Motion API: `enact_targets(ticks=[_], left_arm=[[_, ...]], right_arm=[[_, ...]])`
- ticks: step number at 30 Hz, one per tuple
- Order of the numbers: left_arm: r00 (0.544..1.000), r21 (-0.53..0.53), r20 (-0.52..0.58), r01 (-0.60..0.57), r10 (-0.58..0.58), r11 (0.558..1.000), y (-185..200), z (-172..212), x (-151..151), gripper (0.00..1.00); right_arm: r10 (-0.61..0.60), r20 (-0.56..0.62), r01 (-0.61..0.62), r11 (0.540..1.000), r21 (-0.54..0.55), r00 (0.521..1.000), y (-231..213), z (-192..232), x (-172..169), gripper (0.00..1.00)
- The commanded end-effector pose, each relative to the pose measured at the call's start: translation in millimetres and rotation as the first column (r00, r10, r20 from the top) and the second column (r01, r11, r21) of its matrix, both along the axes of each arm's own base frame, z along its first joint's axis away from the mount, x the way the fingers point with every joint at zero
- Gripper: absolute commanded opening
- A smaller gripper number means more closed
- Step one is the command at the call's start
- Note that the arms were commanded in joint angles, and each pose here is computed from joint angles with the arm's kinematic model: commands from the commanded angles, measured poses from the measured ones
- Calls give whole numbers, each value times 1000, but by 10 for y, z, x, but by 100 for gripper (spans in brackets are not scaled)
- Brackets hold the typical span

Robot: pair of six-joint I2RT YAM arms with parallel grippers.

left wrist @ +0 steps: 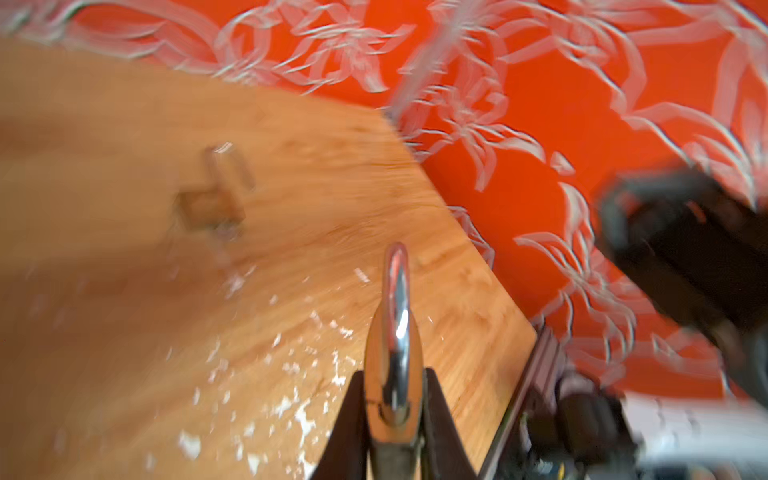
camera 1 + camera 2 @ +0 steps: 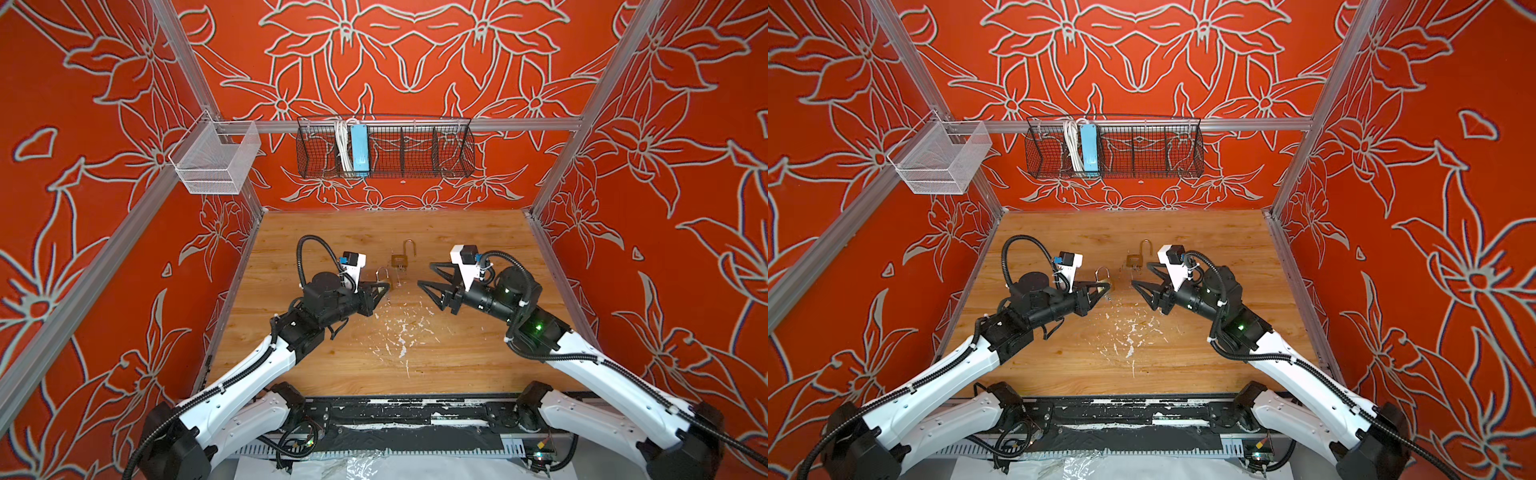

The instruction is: Unlock with the key

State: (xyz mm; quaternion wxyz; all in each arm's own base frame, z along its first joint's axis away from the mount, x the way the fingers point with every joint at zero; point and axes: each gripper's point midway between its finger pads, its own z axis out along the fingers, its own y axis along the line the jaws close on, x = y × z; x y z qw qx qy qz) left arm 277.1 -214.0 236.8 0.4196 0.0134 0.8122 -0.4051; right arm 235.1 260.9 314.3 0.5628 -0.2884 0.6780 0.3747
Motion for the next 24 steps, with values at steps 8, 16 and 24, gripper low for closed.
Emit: enact_targets(ticks=[8, 16, 24], left_arm=[[888, -354, -390, -388, 242, 851, 187, -158, 9, 0], [904, -423, -391, -345, 174, 838, 60, -33, -42, 0], [918, -439, -367, -316, 153, 841, 12, 67, -69, 0]], right_arm=[[-129, 0, 127, 970, -205, 992, 208, -710, -59, 63], [-39, -41, 31, 981, -191, 998, 607, -792, -143, 56], [-37, -32, 29, 973, -231, 999, 785, -837, -122, 48]])
